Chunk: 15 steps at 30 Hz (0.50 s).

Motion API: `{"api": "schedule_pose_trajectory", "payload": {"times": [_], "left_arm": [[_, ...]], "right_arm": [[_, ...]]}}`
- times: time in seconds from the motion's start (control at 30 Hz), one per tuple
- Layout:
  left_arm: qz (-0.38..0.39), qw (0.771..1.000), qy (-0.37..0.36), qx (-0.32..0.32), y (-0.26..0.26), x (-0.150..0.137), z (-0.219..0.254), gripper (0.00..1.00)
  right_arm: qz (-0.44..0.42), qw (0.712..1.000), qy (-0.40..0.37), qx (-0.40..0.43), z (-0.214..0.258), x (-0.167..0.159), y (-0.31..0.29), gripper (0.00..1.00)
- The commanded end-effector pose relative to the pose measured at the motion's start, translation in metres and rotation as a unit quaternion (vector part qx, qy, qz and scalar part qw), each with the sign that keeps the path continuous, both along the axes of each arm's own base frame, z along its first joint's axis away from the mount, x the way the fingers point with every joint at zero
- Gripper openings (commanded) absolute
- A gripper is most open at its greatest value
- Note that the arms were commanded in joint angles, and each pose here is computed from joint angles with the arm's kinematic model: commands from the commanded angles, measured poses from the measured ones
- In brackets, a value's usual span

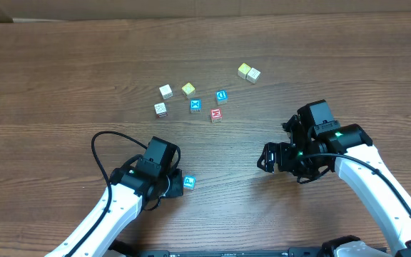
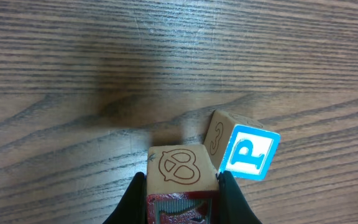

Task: Flip 3 blocks

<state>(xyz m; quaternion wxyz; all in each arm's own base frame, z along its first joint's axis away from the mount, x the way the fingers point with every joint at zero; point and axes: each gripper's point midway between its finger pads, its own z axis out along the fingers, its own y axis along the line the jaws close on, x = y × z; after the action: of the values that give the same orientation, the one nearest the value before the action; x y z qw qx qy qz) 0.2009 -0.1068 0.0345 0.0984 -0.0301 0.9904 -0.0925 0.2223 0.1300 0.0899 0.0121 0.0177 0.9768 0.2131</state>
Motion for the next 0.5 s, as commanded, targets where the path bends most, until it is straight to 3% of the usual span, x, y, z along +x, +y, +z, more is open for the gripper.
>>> {"api": "schedule_pose_trajectory", "payload": {"times": [0.0,0.23,0.47], "left_arm": [[0.001,1.000,-0.013,0.008,0.003,0.006,0.001,0.04],[-0.005,0.999,-0.032,0.000,-0.003,0.017,0.001,0.12],[-0.008,1.000,-0.010,-0.002,-0.007,0.018,-0.014,0.06]], "right_arm": [[0.006,1.000,-0.011,-0.002,0.004,0.002,0.001,1.00],[0.005,1.000,-0.009,-0.002,0.004,0.001,0.000,1.00],[0.006,1.000,0.000,-0.005,0.003,-0.003,-0.001,1.00]]}}
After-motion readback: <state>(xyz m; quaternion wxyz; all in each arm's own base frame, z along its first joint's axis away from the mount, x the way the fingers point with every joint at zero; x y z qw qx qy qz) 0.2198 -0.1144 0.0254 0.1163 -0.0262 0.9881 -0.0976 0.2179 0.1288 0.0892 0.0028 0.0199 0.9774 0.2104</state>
